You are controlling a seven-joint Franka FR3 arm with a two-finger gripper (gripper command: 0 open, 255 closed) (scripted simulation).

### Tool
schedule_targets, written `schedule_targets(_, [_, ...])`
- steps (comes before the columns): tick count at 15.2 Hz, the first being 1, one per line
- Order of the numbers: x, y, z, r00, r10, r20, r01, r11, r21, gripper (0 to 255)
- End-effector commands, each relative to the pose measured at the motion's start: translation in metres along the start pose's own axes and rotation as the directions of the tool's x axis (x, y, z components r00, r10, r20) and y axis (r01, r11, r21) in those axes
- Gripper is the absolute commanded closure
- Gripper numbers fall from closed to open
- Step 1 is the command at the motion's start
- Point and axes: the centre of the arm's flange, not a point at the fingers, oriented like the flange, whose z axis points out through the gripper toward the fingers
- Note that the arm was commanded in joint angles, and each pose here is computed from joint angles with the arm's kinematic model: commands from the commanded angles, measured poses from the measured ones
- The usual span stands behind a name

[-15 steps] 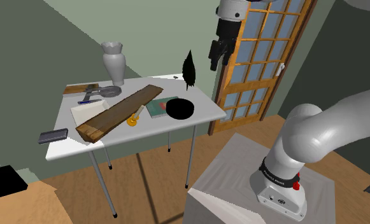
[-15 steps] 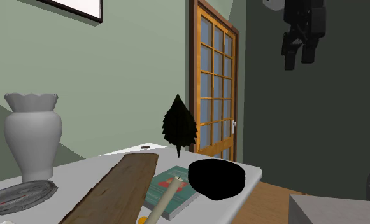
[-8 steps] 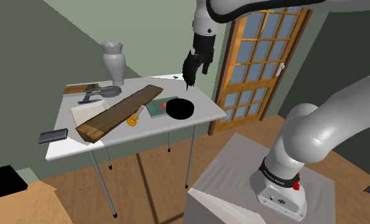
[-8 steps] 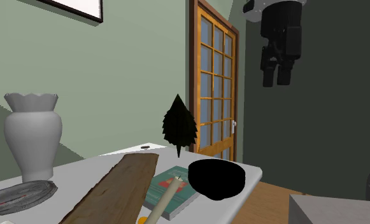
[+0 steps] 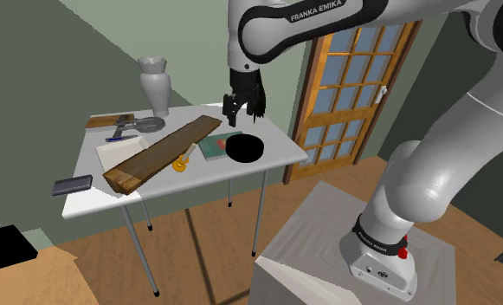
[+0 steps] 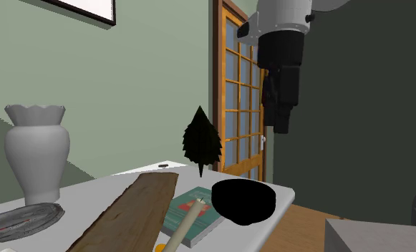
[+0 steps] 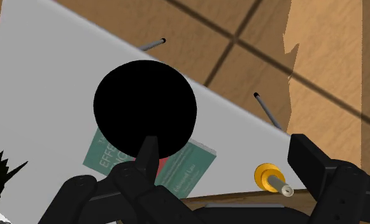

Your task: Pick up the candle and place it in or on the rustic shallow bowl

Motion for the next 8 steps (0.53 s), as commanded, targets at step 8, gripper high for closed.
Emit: schedule_targets(8, [0.082,-0.06,0.072,0.999,-0.049,0.0,0.049,0.998,-0.031,0])
